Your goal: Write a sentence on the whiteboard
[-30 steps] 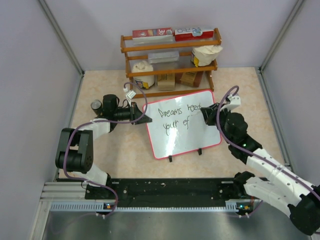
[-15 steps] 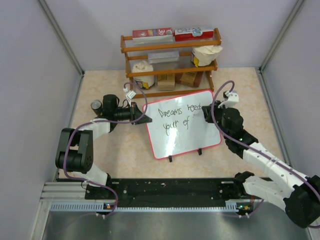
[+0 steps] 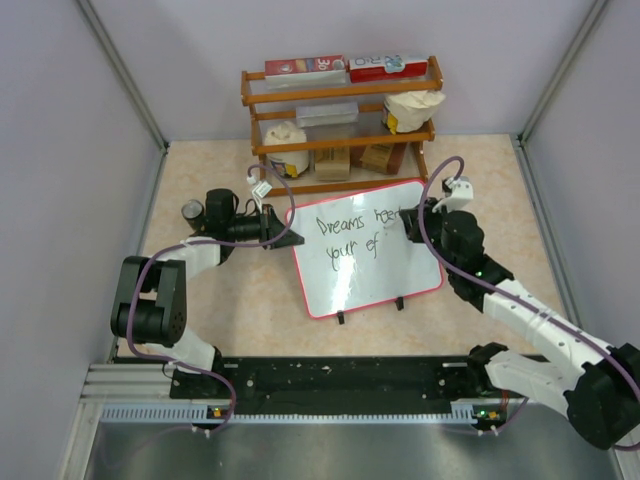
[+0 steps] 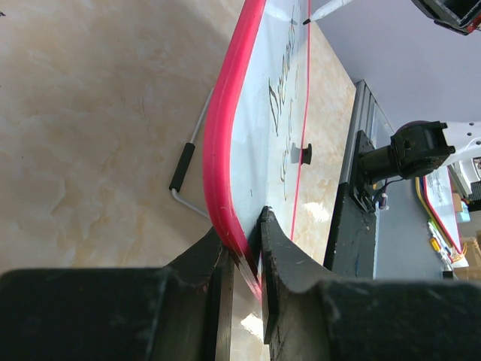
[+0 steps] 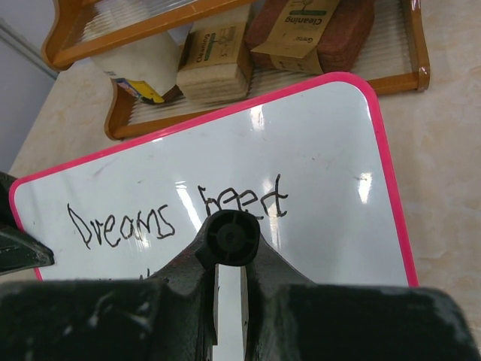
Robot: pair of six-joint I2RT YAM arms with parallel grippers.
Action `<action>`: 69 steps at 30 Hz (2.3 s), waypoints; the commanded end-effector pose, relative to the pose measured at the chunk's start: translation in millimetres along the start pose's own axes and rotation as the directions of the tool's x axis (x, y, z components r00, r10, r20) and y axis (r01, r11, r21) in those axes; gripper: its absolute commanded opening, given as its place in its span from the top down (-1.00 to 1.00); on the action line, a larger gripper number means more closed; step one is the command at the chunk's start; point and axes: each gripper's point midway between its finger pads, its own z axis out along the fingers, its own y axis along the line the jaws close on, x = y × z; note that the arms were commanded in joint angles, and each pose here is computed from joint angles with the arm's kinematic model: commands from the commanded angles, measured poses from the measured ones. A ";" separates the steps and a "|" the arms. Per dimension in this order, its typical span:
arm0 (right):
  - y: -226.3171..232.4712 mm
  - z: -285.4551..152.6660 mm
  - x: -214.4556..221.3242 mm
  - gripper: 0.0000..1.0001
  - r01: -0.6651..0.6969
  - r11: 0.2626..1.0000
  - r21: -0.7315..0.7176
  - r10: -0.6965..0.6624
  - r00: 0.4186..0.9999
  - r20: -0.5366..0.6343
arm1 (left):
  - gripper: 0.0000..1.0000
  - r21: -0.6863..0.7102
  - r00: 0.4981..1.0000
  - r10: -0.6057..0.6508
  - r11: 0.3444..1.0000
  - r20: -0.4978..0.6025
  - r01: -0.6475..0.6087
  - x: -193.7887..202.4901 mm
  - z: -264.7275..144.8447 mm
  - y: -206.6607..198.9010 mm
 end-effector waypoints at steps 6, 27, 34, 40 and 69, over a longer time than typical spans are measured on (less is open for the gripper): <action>4.4 5.0 -0.5 1.00 -0.004 1.000 -0.025 0.004 1.000 -0.006 | 1.00 -0.096 0.996 0.083 0.992 -0.013 -0.084 9.0 0.6 23.1; -12.1 -15.7 45.4 1.00 0.015 0.999 -0.032 -0.018 0.992 -0.123 | 1.00 -0.096 0.997 0.081 0.992 -0.014 -0.082 9.4 1.0 24.0; -12.8 -23.7 56.9 1.00 0.006 0.999 -0.053 -0.014 0.988 -0.151 | 1.00 -0.096 0.997 0.082 0.992 -0.014 -0.083 9.1 0.9 23.7; -4.8 -30.6 52.2 1.00 -0.011 0.996 -0.092 -0.002 0.990 -0.144 | 1.00 -0.098 0.997 0.078 0.992 -0.015 -0.079 10.2 0.9 24.4; 10.8 -8.8 3.8 1.00 -0.055 0.995 -0.080 0.054 0.998 -0.011 | 1.00 -0.095 0.996 0.083 0.992 -0.016 -0.084 10.1 1.1 23.2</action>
